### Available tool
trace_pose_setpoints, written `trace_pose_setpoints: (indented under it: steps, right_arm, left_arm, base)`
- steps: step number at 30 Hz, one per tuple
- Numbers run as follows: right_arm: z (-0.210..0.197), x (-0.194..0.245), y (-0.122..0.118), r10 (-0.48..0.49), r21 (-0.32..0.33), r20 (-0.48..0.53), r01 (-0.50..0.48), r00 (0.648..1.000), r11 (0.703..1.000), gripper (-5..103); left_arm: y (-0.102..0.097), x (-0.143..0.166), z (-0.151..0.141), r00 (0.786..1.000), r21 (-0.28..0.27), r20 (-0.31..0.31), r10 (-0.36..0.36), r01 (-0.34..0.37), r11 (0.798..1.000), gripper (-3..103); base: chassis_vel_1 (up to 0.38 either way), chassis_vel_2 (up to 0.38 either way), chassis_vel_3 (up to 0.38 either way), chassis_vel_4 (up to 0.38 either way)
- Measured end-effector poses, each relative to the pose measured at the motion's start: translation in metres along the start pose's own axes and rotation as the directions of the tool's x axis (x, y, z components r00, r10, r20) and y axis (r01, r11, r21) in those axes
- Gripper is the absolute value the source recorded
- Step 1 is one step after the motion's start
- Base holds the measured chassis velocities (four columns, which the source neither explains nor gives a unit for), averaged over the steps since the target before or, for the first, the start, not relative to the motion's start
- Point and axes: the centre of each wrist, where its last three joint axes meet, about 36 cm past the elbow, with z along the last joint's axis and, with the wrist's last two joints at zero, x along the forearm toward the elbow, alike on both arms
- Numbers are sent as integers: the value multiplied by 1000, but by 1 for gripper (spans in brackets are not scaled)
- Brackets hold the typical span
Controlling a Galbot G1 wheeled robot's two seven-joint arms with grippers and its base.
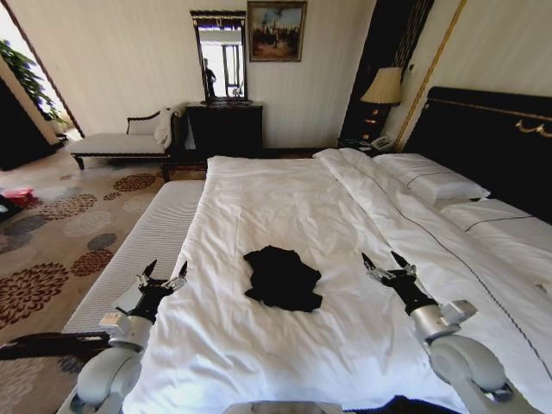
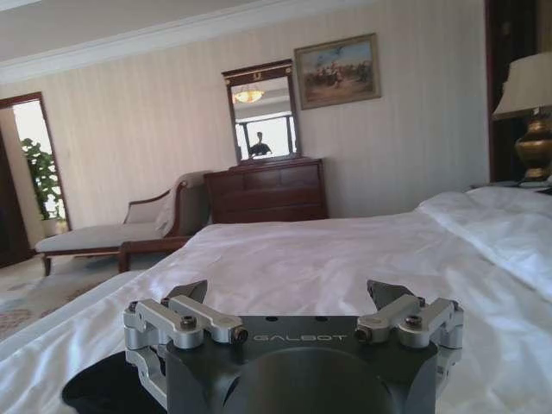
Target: Fold the clothes on the bed.
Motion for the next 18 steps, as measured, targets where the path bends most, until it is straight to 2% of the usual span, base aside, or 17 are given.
trace_pose_setpoints:
  steps: [1,3,11,18]
  right_arm:
    - [-1,-11,8,-51,-21,-25,50,998,999,100]
    - [-1,-25,11,-89,-33,-45,88,995,996,100]
    - [4,-57,0,-133,-70,-123,125,983,990,100]
    - [33,-83,-5,-159,-94,-241,140,957,986,100]
  left_arm:
    - [-2,4,5,1000,4,-17,-1,1,1000,100]
    - [-6,9,10,999,12,-34,4,-4,1000,100]
    - [-23,3,14,997,33,-53,56,-54,998,100]
    - [-31,-5,22,991,39,-84,104,-101,994,100]
  base:
    - [0,0,0,0]
    - [0,0,0,0]
    - [0,0,0,0]
    - [0,0,0,0]
